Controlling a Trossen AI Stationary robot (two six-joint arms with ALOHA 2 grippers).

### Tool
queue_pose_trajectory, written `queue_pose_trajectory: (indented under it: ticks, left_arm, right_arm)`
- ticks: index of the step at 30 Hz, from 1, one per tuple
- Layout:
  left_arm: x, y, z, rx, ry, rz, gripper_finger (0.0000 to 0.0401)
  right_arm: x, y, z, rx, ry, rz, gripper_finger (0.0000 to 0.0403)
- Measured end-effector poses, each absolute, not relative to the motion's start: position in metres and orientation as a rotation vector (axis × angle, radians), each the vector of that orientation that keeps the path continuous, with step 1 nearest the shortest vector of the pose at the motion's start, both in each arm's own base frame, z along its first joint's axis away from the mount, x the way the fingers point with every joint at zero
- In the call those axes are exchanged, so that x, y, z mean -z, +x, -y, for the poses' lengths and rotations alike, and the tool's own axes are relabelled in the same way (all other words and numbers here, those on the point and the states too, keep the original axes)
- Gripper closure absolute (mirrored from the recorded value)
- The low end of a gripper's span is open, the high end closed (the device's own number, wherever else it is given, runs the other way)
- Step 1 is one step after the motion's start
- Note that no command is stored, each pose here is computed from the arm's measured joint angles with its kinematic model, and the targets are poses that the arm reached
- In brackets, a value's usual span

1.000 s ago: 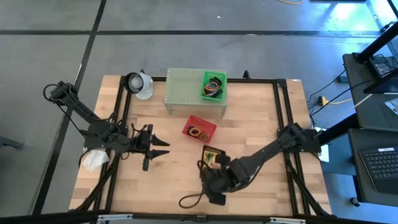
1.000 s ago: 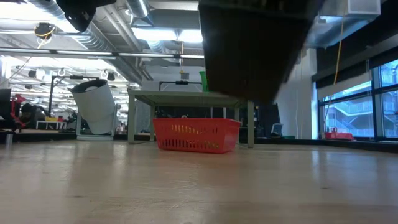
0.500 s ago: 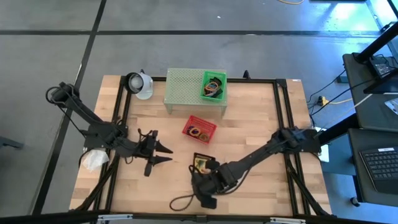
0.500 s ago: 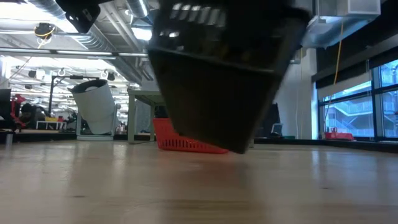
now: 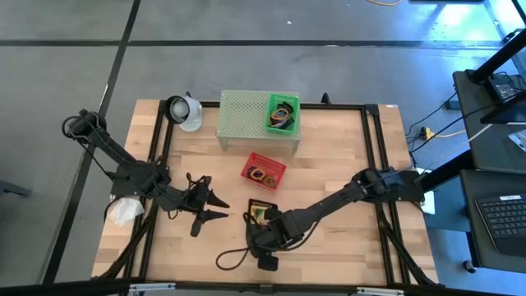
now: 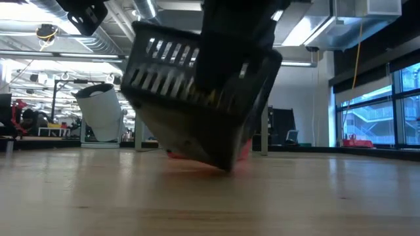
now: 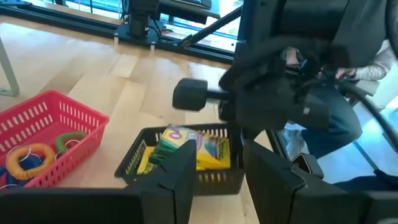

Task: Pick & Place Office Desk Supplies
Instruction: Put the black bin filled with crayon boxes on the shelf

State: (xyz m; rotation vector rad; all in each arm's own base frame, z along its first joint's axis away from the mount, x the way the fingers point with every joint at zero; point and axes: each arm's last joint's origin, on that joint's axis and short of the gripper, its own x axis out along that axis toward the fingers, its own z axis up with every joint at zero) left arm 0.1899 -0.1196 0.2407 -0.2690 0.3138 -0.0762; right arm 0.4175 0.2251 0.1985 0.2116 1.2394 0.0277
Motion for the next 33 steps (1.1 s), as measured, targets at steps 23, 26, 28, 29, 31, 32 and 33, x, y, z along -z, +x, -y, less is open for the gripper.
queue_pose_trajectory:
  ticks: [23, 26, 28, 29, 31, 32, 33]
  left_arm:
    - [-0.242, 0.189, 0.125, 0.246, -0.310, -0.354, 0.0274]
    - [-0.245, 0.190, 0.128, 0.312, -0.367, -0.340, 0.0274]
    - [-0.245, 0.194, 0.130, 0.344, -0.397, -0.334, 0.0274]
    - [-0.244, 0.196, 0.132, 0.367, -0.410, -0.330, 0.0274]
    - [-0.245, 0.203, 0.135, 0.404, -0.433, -0.331, 0.0274]
    - [-0.246, 0.208, 0.138, 0.416, -0.434, -0.341, 0.0274]
    - [-0.246, 0.214, 0.141, 0.422, -0.430, -0.360, 0.0274]
  right_arm:
    - [-0.201, 0.426, -0.215, -0.017, 0.295, -1.216, 0.0268]
    - [-0.220, 0.420, -0.216, 0.001, 0.289, -1.167, 0.0265]
    - [-0.234, 0.414, -0.216, 0.018, 0.277, -1.133, 0.0265]
    - [-0.242, 0.410, -0.216, 0.027, 0.268, -1.115, 0.0267]
    - [-0.256, 0.399, -0.216, 0.063, 0.235, -1.108, 0.0270]
    - [-0.263, 0.392, -0.215, 0.089, 0.225, -1.106, 0.0272]
    - [-0.270, 0.385, -0.214, 0.125, 0.217, -1.104, 0.0275]
